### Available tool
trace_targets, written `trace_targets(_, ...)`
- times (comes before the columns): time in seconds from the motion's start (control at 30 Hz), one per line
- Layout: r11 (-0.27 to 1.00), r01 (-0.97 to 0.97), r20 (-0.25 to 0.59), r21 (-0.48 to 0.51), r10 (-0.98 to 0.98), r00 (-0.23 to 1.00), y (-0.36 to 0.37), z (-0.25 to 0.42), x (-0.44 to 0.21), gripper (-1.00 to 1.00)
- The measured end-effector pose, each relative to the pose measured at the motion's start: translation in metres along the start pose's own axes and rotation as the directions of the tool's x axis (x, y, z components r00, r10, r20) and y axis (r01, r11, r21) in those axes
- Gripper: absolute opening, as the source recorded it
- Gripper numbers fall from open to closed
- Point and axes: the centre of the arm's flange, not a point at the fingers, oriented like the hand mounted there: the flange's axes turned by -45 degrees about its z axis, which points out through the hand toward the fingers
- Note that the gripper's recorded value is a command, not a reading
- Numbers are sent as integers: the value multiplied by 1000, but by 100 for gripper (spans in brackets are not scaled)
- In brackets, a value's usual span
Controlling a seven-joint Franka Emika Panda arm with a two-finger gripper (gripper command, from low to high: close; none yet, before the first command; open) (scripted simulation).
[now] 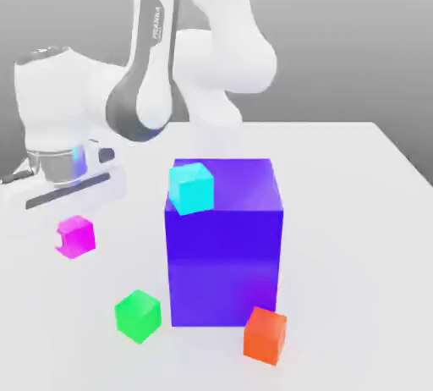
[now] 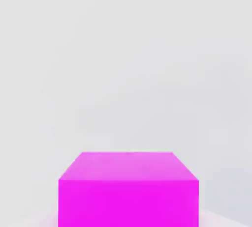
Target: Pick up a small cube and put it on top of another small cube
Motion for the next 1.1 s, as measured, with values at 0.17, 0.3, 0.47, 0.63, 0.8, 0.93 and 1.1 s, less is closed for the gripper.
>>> trace_targets(0.17, 996, 91, 1, 6, -91, 996, -4, -8, -21, -100)
trace_targets(0.3, 986, 164, -3, 7, -164, 986, -5, -12, -39, -100)
trace_targets(0.47, 967, 256, -9, 1, -256, 967, -4, -16, -61, -100)
trace_targets(0.63, 938, 346, -16, -13, -347, 938, -2, -16, -83, -100)
trace_targets(0.8, 901, 433, -21, -36, -434, 901, 3, -12, -105, -100)
trace_targets(0.93, 865, 498, -21, -60, -500, 866, 9, -6, -123, -100)
trace_targets(1.1, 861, 503, -30, -76, -506, 862, 4, -1, -123, -100)
